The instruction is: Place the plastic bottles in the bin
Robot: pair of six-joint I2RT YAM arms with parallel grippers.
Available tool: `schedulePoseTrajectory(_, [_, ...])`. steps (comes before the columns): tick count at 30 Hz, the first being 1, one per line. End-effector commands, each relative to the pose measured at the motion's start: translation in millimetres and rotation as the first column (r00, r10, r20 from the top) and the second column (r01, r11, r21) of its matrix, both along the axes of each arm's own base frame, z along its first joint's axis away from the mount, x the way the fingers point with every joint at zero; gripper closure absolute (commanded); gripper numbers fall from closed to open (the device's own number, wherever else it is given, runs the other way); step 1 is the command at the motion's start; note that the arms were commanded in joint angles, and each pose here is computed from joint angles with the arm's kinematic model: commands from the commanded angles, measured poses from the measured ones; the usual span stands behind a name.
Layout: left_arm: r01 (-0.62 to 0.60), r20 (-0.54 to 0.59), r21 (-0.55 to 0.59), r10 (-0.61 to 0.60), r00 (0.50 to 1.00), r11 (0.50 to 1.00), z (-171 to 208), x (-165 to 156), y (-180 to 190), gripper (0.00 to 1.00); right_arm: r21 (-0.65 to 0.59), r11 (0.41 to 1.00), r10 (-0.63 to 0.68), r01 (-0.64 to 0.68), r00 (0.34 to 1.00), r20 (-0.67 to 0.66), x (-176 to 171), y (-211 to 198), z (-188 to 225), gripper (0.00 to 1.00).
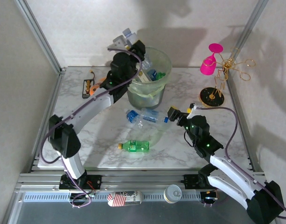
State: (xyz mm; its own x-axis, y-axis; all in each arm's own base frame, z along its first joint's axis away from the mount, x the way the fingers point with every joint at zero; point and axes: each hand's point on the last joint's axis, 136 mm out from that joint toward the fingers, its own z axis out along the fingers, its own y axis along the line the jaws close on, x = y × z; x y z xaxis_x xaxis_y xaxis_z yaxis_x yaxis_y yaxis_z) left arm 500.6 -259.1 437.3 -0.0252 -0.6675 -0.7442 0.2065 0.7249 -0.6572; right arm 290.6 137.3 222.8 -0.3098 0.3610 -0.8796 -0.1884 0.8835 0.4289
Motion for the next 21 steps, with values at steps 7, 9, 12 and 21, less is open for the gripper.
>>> schedulePoseTrajectory(7, [0.043,-0.120,0.068,-0.034,0.992,0.997,-61,48,-36,0.53,0.014,0.999,-0.046,0.046,0.999,-0.006,-14,-17,-4,0.01])
schedulePoseTrajectory(9, [0.041,-0.144,0.077,-0.029,0.989,0.996,-72,53,-38,0.51,0.015,0.999,-0.044,0.044,0.999,-0.007,-15,-17,-4,0.01])
schedulePoseTrajectory(12, [0.044,-0.171,0.091,-0.028,0.985,0.995,-84,57,-41,0.41,0.018,0.999,-0.038,0.038,0.999,-0.011,-15,-16,-5,0.01])
schedulePoseTrajectory(21, [0.075,-0.178,0.099,-0.056,0.982,0.992,-72,48,-42,0.08,0.008,1.000,-0.014,0.014,1.000,-0.003,-13,-10,0,0.01])
